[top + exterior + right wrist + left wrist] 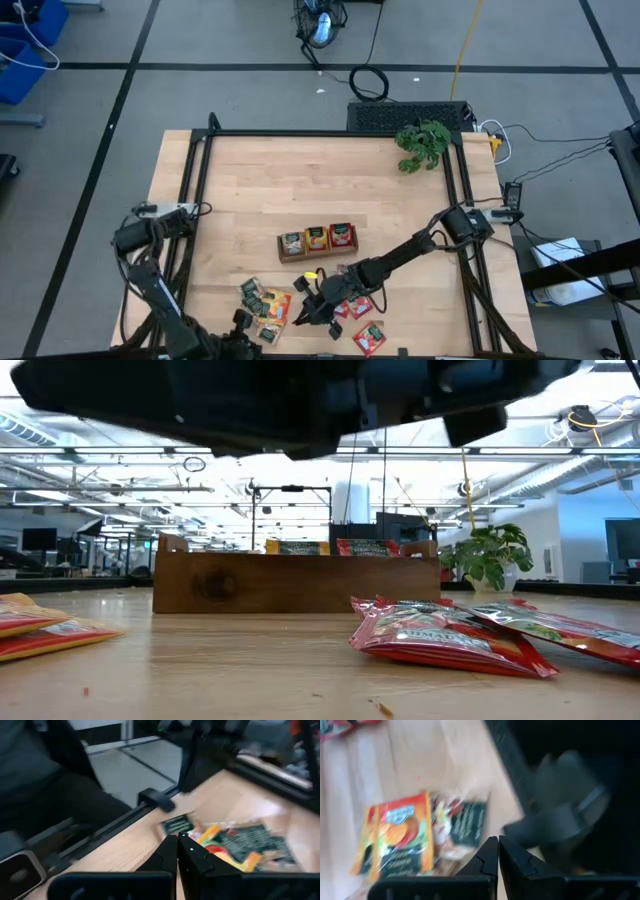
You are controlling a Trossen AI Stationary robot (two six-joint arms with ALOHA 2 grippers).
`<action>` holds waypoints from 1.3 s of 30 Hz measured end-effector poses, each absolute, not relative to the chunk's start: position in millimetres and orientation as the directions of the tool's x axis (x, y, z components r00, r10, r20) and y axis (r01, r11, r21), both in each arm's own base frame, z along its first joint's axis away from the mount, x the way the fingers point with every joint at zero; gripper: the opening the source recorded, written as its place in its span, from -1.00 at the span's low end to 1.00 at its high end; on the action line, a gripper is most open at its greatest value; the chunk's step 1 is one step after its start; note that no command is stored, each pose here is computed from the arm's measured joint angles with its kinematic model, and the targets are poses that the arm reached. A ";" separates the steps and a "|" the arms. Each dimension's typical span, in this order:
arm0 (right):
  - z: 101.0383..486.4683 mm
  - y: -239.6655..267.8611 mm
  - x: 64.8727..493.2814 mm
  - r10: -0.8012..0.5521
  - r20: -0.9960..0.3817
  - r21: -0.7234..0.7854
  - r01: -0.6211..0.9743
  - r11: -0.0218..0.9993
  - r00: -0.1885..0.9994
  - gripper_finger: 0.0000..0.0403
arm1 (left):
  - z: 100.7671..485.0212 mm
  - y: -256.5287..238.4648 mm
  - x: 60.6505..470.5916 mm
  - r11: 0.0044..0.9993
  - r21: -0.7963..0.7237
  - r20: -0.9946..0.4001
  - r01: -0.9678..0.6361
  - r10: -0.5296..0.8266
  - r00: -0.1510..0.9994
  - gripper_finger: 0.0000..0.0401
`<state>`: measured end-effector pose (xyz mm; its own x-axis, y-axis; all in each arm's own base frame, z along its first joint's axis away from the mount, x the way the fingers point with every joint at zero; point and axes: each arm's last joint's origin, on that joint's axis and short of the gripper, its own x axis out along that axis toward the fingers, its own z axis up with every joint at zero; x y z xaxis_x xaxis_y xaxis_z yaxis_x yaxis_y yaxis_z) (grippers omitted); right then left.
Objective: Pick & Place Tea
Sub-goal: Put the brown tea bag into the left section of the wooden organizer
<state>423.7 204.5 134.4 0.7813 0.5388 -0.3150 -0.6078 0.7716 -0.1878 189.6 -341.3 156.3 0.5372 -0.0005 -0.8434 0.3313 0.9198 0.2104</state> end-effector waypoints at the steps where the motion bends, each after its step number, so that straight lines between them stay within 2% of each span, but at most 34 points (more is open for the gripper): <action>1: 134.8 204.7 423.9 0.522 -0.310 -0.197 -0.591 0.782 0.794 -1.00 | 154.5 -342.7 190.3 0.914 0.235 -0.854 0.330 0.032 0.520 -0.89; 3: 131.4 203.8 427.2 0.510 -0.316 -0.181 -0.579 0.795 0.800 -1.00 | 152.5 -345.8 194.2 0.912 0.249 -0.868 0.327 0.061 0.492 -0.89; 7: 113.2 201.0 448.9 0.510 -0.331 -0.121 -0.571 0.812 0.794 -1.00 | 157.9 -353.8 199.3 0.925 0.199 -0.880 0.325 0.023 0.474 -0.89; 14: 99.4 216.3 477.2 0.465 -0.410 -0.182 -0.570 0.801 0.784 -1.00 | 163.0 -357.8 198.8 0.918 0.234 -0.850 0.320 0.033 0.526 -0.82; 18: 97.9 206.5 482.4 0.439 -0.425 -0.180 -0.550 0.816 0.791 -1.00 | 162.8 -357.3 200.1 0.879 0.265 -0.857 0.396 0.026 0.514 -0.79; 22: 94.8 192.9 486.1 0.422 -0.454 -0.137 -0.530 0.837 0.784 -1.00 | 162.6 -355.9 202.6 0.837 0.291 -0.864 0.464 0.022 0.502 -0.79; 30: 84.0 174.1 491.5 0.483 -0.480 -0.013 -0.557 0.831 0.732 -1.00 | 155.4 -345.7 213.9 0.859 0.244 -0.909 0.450 0.042 0.414 -0.77; 33: 73.6 170.5 493.6 0.498 -0.474 0.019 -0.557 0.830 0.726 -1.00 | 149.8 -342.6 215.6 0.854 0.247 -0.924 0.458 0.064 0.378 -0.70; 39: 70.6 165.4 495.1 0.528 -0.470 0.079 -0.562 0.823 0.708 -1.00 | 149.9 -340.9 216.2 0.849 0.272 -0.917 0.454 0.085 0.389 -0.44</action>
